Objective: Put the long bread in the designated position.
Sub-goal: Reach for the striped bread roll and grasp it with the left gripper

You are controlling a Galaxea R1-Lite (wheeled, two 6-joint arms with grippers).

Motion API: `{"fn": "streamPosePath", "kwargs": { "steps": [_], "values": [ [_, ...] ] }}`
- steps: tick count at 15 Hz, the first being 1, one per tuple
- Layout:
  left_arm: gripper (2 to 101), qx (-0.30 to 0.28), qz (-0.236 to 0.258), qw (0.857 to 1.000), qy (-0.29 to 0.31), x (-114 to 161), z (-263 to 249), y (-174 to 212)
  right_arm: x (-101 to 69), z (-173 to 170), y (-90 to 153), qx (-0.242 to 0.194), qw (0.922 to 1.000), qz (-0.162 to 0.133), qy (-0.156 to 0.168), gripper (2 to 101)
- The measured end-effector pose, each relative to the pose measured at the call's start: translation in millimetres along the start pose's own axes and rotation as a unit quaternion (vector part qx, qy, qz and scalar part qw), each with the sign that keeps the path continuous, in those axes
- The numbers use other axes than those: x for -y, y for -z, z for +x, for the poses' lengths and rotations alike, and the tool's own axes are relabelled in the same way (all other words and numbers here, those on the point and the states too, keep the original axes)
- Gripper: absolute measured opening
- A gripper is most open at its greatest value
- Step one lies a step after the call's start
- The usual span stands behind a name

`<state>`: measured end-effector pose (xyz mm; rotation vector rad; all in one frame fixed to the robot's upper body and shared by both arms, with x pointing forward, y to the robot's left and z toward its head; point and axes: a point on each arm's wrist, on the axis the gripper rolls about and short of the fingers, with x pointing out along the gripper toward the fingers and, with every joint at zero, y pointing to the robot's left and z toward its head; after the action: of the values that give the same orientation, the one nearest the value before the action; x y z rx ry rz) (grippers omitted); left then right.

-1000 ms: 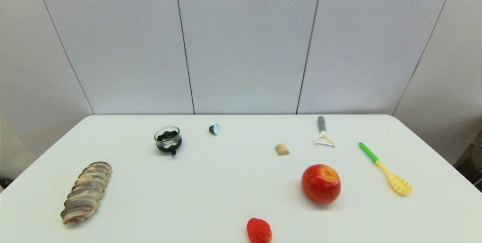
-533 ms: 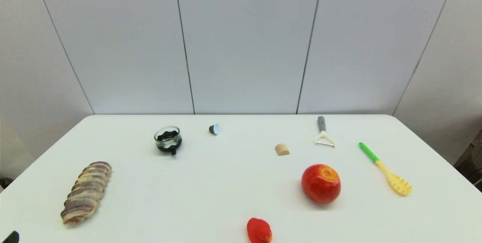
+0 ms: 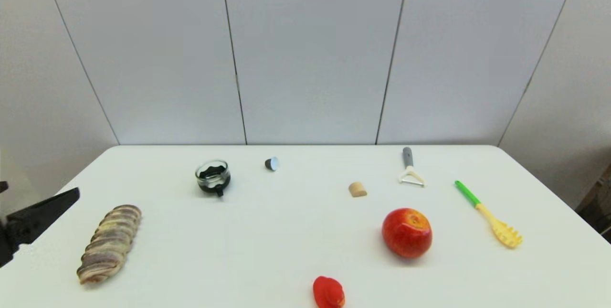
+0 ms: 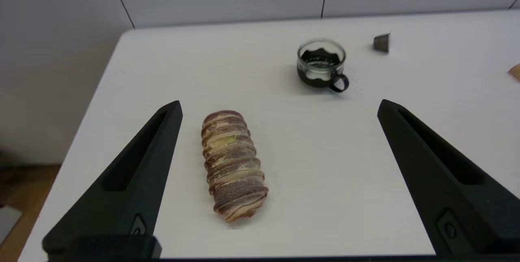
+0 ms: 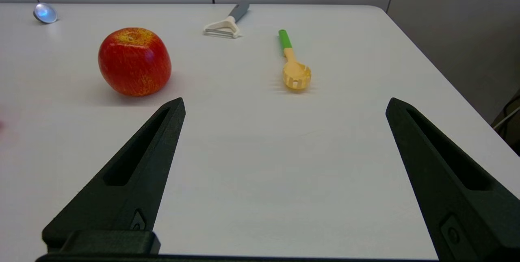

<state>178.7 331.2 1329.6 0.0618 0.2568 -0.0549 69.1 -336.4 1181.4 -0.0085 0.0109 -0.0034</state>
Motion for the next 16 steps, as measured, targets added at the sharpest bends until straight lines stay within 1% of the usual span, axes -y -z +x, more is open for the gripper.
{"fn": "streamPosePath", "kwargs": {
  "steps": [2,6,9,12,14,16],
  "values": [
    [97.8,-0.048,-0.002,0.999,0.000,-2,34,-9,0.0,0,0,0.000,1.0000,0.000,0.000,98.0],
    [97.8,-0.123,-0.006,0.992,-0.008,-9,99,-18,0.0,0,0,0.000,1.0000,0.000,0.000,98.0],
    [97.8,-0.174,-0.007,0.984,-0.047,-20,149,-16,0.0,0,0,0.000,1.0000,0.000,0.000,98.0],
    [97.8,-0.242,0.000,0.963,-0.117,-32,186,1,0.0,0,0,0.000,1.0000,0.000,0.000,98.0],
    [97.8,-0.294,0.000,0.948,-0.125,-37,197,13,0.0,0,0,0.000,1.0000,0.000,0.000,98.0],
    [97.8,-0.330,-0.003,0.936,-0.122,-38,202,21,0.0,0,0,0.000,1.0000,0.000,0.000,98.0]
  ]
}}
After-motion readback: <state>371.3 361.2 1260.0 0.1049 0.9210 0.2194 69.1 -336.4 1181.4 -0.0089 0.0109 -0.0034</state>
